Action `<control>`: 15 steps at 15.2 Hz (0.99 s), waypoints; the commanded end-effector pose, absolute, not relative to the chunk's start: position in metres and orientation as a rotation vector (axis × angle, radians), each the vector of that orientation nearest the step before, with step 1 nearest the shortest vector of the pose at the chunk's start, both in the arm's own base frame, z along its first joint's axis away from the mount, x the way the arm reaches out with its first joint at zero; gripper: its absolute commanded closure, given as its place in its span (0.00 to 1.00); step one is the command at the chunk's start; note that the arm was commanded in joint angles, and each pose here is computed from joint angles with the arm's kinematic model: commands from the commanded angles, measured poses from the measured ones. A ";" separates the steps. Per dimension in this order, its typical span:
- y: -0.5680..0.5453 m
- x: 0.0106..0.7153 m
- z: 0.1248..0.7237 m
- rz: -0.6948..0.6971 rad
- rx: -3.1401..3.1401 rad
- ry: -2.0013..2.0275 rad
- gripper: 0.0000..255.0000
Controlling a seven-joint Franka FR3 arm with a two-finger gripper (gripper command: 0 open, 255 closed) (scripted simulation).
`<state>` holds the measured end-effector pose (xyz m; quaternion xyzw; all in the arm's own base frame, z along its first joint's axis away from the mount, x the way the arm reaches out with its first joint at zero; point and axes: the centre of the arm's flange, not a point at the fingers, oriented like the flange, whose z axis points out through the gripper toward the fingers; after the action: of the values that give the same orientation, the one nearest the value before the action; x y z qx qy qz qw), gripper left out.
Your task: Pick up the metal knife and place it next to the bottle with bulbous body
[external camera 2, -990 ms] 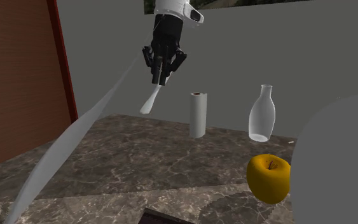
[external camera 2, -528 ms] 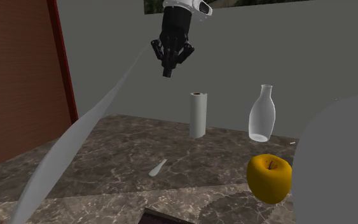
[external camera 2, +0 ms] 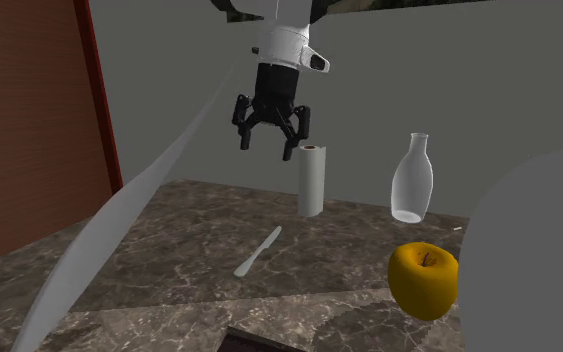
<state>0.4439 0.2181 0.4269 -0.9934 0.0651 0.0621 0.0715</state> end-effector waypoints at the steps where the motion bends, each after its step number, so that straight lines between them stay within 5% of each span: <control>1: 0.221 0.446 0.405 0.140 -2.984 0.187 0.00; 15: 0.232 0.479 0.230 -0.133 -2.961 0.132 0.00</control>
<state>0.4781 0.2309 0.2417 -0.9946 0.0456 -0.0366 0.0857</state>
